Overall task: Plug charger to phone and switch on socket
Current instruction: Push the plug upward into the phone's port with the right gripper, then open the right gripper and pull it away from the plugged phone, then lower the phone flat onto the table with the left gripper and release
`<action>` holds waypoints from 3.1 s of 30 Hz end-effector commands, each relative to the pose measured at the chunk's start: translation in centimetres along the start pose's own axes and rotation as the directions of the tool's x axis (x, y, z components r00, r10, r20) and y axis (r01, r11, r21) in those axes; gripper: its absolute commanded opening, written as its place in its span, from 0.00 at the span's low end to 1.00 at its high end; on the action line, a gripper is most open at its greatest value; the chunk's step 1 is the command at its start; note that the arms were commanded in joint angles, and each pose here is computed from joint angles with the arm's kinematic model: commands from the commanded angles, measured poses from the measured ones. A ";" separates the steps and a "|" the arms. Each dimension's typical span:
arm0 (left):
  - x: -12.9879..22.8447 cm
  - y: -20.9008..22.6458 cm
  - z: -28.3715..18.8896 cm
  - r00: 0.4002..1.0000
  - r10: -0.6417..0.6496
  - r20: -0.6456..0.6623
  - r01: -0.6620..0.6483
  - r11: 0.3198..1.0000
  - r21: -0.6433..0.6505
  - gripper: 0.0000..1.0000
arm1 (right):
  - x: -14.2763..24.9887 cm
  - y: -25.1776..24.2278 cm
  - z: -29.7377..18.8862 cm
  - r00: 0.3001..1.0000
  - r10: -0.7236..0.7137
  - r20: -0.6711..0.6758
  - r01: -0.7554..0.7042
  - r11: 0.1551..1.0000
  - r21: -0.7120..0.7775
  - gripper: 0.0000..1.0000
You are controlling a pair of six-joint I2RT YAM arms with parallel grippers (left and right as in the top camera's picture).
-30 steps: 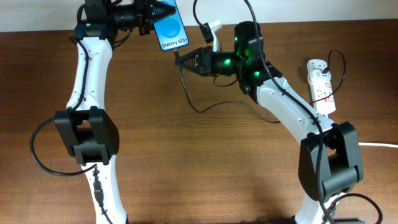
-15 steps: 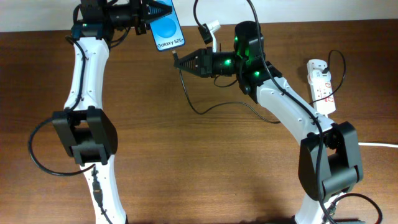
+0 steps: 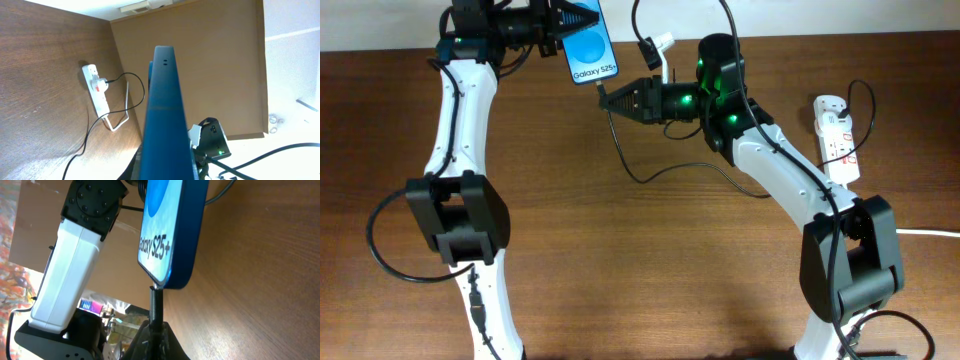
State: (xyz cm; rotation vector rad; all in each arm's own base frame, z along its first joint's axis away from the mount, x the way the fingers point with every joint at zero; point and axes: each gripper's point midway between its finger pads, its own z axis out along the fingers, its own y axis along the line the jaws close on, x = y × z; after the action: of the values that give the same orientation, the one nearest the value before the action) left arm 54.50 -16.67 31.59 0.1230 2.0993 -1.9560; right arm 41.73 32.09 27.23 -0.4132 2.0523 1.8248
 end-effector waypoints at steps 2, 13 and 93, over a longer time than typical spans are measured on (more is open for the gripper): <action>0.5 -0.4 0.3 0.999 0.009 -0.033 -0.008 1.000 0.023 0.00 | 0.4 -0.1 0.1 1.000 -0.006 -0.016 0.006 1.000 -0.011 0.04; 0.6 -0.5 0.3 0.999 0.010 -0.039 -0.009 1.000 0.028 0.00 | -0.2 0.2 -0.6 1.000 -0.017 -0.006 0.016 0.999 -0.027 0.04; 10.4 26.5 1.7 0.987 -0.066 -0.149 -0.067 0.666 -0.743 0.00 | 4.1 -15.7 -13.6 0.986 0.158 0.047 -0.154 0.782 0.604 0.64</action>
State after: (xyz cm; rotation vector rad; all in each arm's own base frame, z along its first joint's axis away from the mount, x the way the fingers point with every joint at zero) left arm 51.27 -17.40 4.05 0.0973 2.8177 -0.9338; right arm 44.17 16.66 12.96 -0.0393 2.5814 1.1385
